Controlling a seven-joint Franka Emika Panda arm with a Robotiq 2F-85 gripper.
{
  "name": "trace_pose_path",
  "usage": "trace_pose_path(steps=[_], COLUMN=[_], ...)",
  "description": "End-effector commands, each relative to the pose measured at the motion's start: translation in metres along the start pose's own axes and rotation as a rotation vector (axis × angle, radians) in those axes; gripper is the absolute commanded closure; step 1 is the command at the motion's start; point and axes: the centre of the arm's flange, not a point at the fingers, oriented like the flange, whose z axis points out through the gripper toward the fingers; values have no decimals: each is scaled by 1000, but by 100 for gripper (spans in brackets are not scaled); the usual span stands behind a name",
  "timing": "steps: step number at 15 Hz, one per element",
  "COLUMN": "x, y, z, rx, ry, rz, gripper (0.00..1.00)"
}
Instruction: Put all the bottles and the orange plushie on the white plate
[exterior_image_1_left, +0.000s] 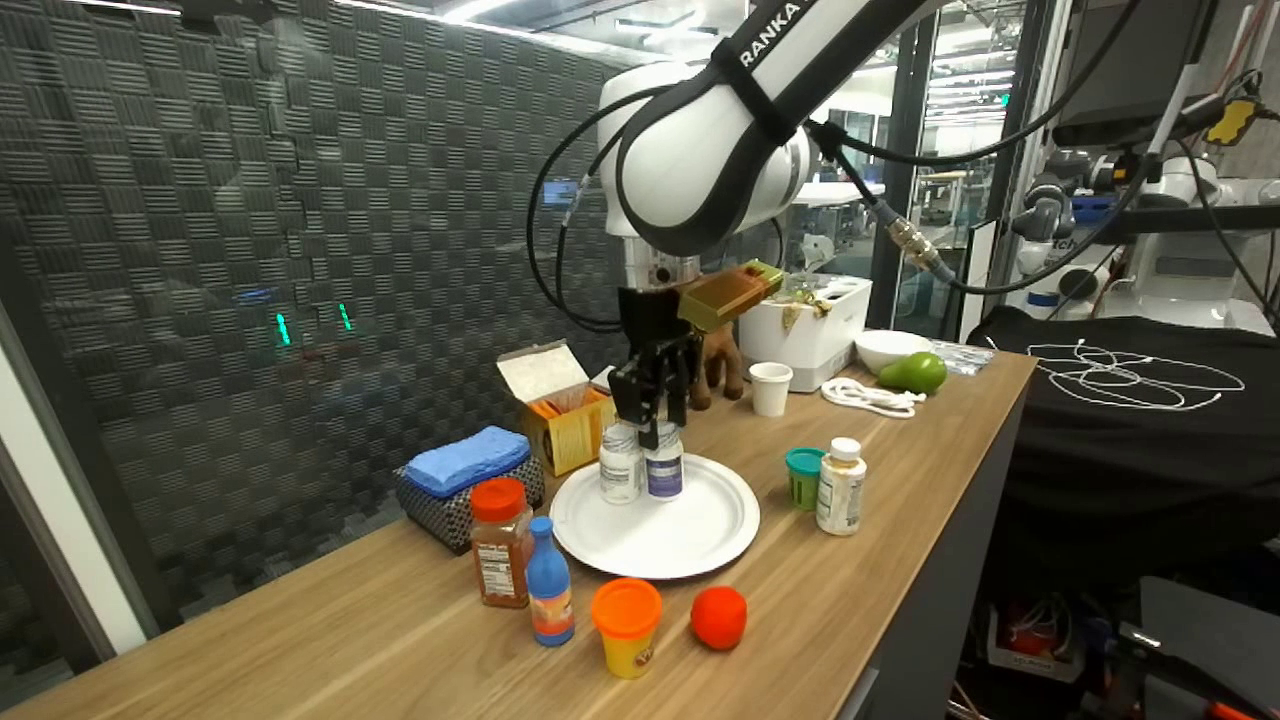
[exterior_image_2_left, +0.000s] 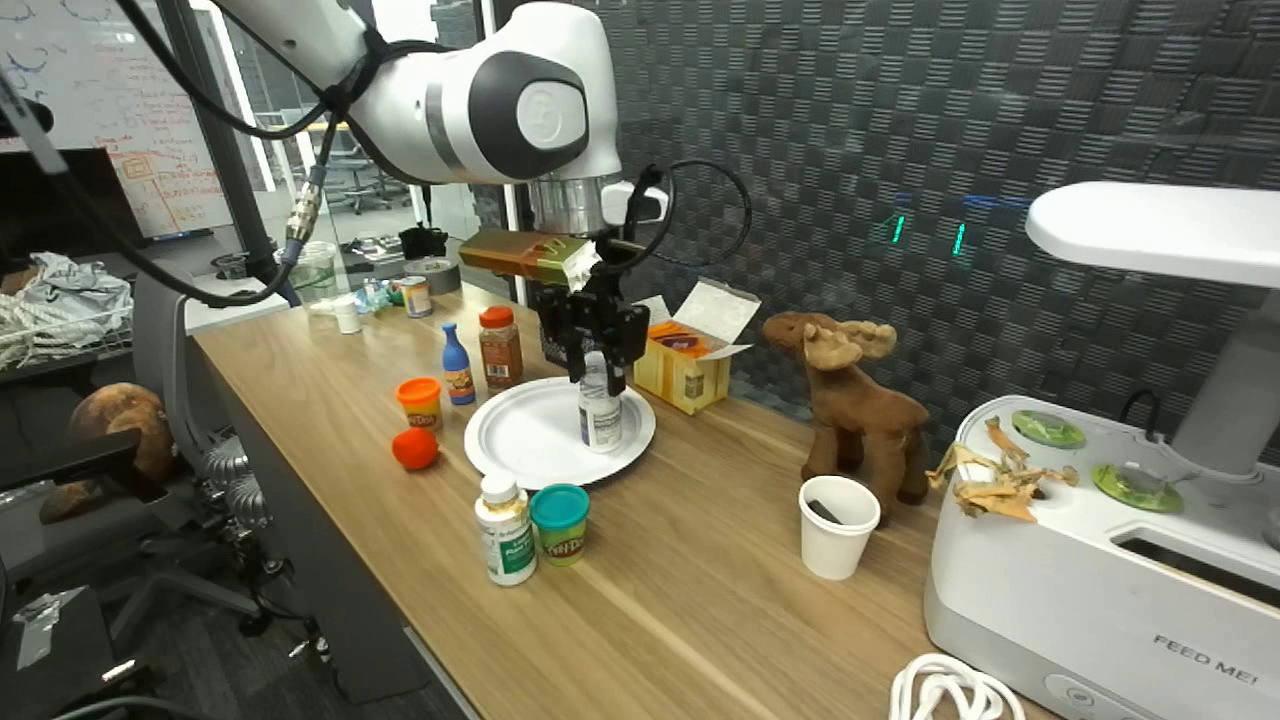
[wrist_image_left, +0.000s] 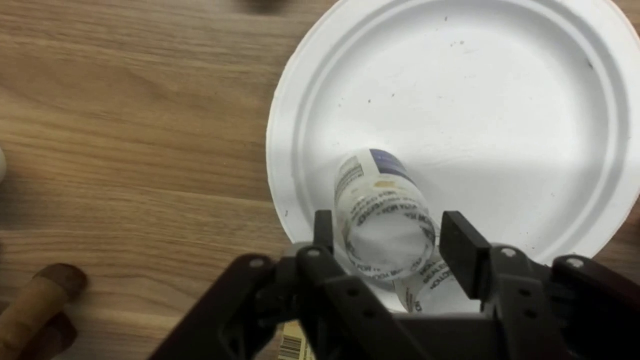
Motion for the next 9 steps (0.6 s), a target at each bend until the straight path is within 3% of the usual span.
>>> trace_pose_path(steps=[1,2,9], x=[-4,-6,-52], y=[3,3,27], z=[-12,-17,-69], rx=[12,5,-64], ry=[39,49,99], rz=[-5,-3,95], gripper=[9,0,0])
